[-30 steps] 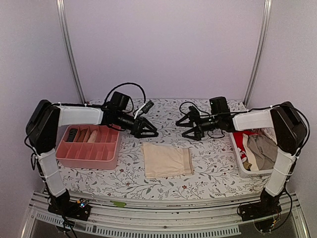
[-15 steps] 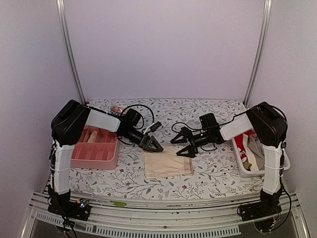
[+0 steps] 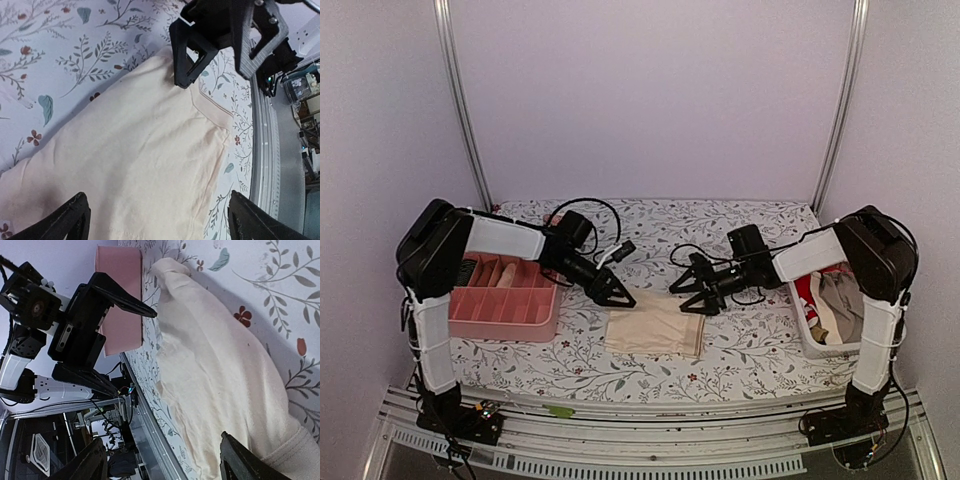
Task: Roll the underwear
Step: Pick up the underwear from the center of the board.
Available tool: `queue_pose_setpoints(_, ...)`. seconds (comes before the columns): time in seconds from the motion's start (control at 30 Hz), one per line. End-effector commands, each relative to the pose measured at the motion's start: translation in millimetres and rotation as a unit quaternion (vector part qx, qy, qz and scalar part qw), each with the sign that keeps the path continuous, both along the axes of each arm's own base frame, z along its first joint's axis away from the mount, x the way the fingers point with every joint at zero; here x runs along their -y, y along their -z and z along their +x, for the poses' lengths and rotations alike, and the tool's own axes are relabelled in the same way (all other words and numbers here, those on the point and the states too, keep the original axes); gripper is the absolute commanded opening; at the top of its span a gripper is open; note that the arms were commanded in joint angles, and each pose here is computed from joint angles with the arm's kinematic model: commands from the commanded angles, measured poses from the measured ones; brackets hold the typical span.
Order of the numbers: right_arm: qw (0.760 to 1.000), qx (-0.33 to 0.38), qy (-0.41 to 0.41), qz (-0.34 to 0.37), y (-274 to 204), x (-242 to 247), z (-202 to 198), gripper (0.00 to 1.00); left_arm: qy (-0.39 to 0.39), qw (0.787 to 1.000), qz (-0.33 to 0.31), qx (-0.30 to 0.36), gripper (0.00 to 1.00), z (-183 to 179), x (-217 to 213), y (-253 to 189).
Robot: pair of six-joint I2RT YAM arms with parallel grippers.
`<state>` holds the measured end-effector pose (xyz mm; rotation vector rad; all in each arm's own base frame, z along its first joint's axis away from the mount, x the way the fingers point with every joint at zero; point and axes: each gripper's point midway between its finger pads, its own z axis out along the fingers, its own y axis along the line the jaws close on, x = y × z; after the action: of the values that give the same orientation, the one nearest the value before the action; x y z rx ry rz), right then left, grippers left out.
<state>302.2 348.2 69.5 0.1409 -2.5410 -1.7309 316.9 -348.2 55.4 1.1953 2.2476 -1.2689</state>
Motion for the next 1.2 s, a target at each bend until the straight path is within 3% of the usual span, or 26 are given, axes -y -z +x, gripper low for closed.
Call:
queue_pose_setpoints(0.0, 0.995, 0.102, -0.012, 0.014, -58.7, 0.7, -1.2, 0.75, 0.047, 0.988, -0.016, 0.145, 0.96, -13.1, -3.2, -58.2)
queue_pose_setpoints(0.13, 0.981, 0.190, -0.021, -0.042, -67.5, 12.1, -11.6, 0.63, 0.077, 0.969, -0.008, 0.233, 0.96, -35.7, -23.4, -62.7)
queue_pose_setpoints(0.27, 0.933, 0.317, -0.093, -0.143, -38.9, 19.9, -31.2, 0.53, 0.136, 0.933, 0.016, 0.332, 0.84, -62.4, -37.0, -47.1)
queue_pose_setpoints(0.4, 0.908, 0.351, -0.136, -0.182, -18.3, 22.7, -40.5, 0.41, 0.176, 0.910, 0.024, 0.374, 0.73, -78.0, -37.1, -35.9)
queue_pose_setpoints(0.53, 0.887, 0.368, -0.190, -0.201, -3.8, 12.2, -59.9, 0.24, 0.218, 0.890, 0.045, 0.399, 0.53, -87.7, -26.6, -16.1)
queue_pose_setpoints(0.7, 0.851, 0.416, -0.235, -0.220, 10.2, 16.3, -81.4, 0.21, 0.257, 0.864, 0.080, 0.425, 0.40, -94.6, -19.7, 11.6)
queue_pose_setpoints(1.0, 0.819, 0.465, -0.239, -0.238, 6.1, 34.3, -91.2, 0.17, 0.319, 0.839, 0.141, 0.418, 0.37, -108.3, -33.5, 49.8)
queue_pose_setpoints(1.17, 0.797, 0.496, -0.238, -0.248, -1.9, 40.7, -95.5, 0.13, 0.350, 0.834, 0.163, 0.393, 0.22, -124.8, -55.4, 61.0)
